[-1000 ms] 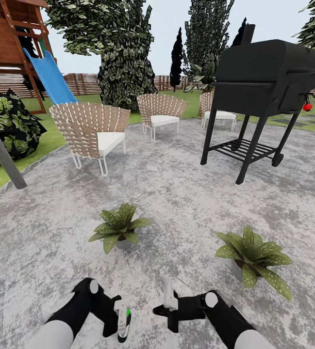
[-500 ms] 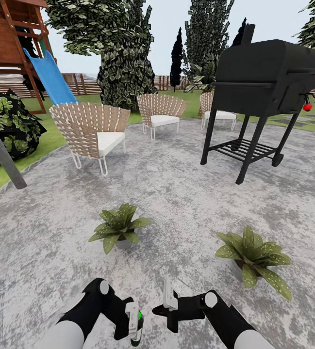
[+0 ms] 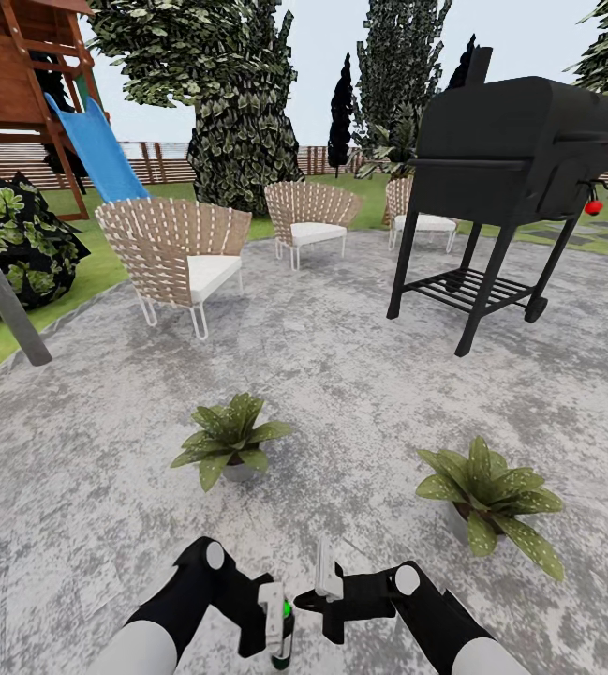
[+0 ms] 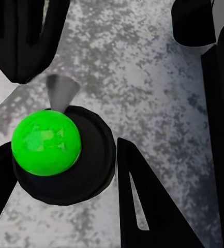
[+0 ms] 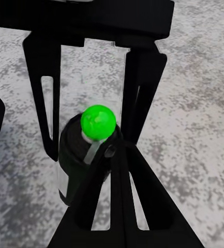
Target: Pick up the pesticide atomizer in the garden and spray insectifuge to fully cover both potted plants in the garden.
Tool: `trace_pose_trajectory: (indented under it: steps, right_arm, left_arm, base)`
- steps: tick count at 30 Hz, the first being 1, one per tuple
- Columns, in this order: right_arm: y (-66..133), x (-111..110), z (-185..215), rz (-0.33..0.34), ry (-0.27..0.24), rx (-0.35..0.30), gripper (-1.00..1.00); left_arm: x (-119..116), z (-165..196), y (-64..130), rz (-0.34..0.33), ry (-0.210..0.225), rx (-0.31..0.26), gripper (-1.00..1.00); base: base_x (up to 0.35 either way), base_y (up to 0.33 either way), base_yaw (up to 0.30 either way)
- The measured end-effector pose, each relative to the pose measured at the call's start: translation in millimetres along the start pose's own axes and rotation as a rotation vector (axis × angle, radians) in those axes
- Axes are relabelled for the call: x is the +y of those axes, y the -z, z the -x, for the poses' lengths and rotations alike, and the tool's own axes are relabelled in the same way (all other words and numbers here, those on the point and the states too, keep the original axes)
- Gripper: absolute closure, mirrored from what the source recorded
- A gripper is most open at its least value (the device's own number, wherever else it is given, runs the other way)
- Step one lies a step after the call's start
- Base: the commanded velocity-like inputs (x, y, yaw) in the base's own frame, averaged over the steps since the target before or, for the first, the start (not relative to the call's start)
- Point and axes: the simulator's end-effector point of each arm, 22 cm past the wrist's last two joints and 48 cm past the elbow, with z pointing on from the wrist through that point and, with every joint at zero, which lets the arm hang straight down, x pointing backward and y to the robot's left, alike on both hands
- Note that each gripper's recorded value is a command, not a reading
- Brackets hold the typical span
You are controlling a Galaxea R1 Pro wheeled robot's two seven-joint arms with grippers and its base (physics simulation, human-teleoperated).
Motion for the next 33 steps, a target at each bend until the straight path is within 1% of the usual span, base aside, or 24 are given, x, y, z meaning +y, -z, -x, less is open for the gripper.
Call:
trace_pose_trajectory:
  steps: [2,4,11,14,16,19,20,21,22,25,26,27,28,29,30,31,32,33]
  right_arm:
    - [0.0,-0.2,0.2,0.0,0.001,0.0,1.0]
    - [0.1,-0.2,0.3,0.0,0.001,0.0,1.0]
    - [0.1,-0.2,0.3,0.0,0.001,0.0,1.0]
    - [0.0,0.0,-0.1,0.0,0.001,0.001,1.0]
    - [-0.1,0.0,-0.4,0.0,0.001,0.001,1.0]
    - [-0.1,0.1,-0.6,0.0,0.001,0.002,1.0]
    - [0.1,0.3,-1.2,0.001,0.001,0.004,1.0]
    - [0.1,0.9,-2.1,0.002,0.001,0.005,1.0]
    - [0.2,0.9,-2.2,0.002,0.001,0.005,-1.0]
    - [3.6,-0.2,-6.9,-0.002,-0.004,0.012,-1.0]
    - [4.2,-0.4,-7.9,-0.002,-0.005,0.014,-1.0]
    - [4.8,-0.5,-9.0,-0.003,-0.006,0.015,-1.0]
    - [6.4,-1.2,-11.0,-0.006,-0.007,0.018,-1.0]
    - [11.3,-3.6,-18.5,-0.016,-0.012,0.031,-1.0]
    - [19.3,-8.3,-33.3,-0.045,-0.029,0.054,-1.0]
    - [30.8,-16.8,-62.9,-0.121,-0.077,0.098,-1.0]
    - [36.4,-20.6,-81.5,-0.174,-0.112,0.125,-1.0]
    - [43.5,-23.8,-109.5,-0.26,-0.164,0.171,-1.0]
  left_arm:
    - [1.6,7.0,0.3,0.007,0.01,-0.033,1.0]
    - [2.1,8.7,0.6,0.009,0.011,-0.041,1.0]
    - [2.4,8.2,0.7,0.01,0.012,-0.041,1.0]
    - [4.0,-2.9,4.0,0.015,0.013,-0.016,1.0]
    - [7.2,-29.5,14.8,0.026,0.029,0.024,1.0]
    - [12.6,-83.8,41.8,0.055,0.07,0.096,1.0]
    - [9.0,-101.6,47.7,0.056,0.088,0.117,1.0]
    - [-8.1,-134.3,51.4,0.044,0.126,0.153,1.0]
    - [-16.5,-154.7,56.8,0.042,0.147,0.177,1.0]
    - [-24.7,-207.0,81.5,0.077,0.196,0.247,1.0]
    - [-35.8,-225.7,83.0,0.085,0.217,0.268,1.0]
    - [-42.7,-239.9,82.2,0.109,0.236,0.281,1.0]
    - [-40.8,-248.9,83.5,0.152,0.25,0.288,1.0]
    - [-34.2,-255.5,86.5,0.206,0.267,0.287,1.0]
    - [-27.9,-260.8,87.8,0.261,0.3,0.273,1.0]
    - [-22.1,-271.2,86.7,0.348,0.382,0.238,1.0]
    - [-18.1,-277.6,87.3,0.404,0.434,0.216,1.0]
    - [-13.2,-287.3,88.9,0.484,0.508,0.187,1.0]
  base:
    - [0.0,0.0,0.0]
    - [0.0,0.0,0.0]
    - [0.0,0.0,0.0]
    - [0.0,0.0,0.0]
    - [0.0,0.0,0.0]
    - [0.0,0.0,0.0]
    - [0.0,0.0,0.0]
    - [0.0,0.0,0.0]
    - [0.0,0.0,0.0]
    - [0.0,0.0,0.0]
    - [0.0,0.0,0.0]
    - [0.0,0.0,0.0]
    - [0.0,0.0,0.0]
    - [0.0,0.0,0.0]
    - [0.0,0.0,0.0]
    - [0.0,0.0,0.0]
    - [0.0,0.0,0.0]
    - [0.0,0.0,0.0]
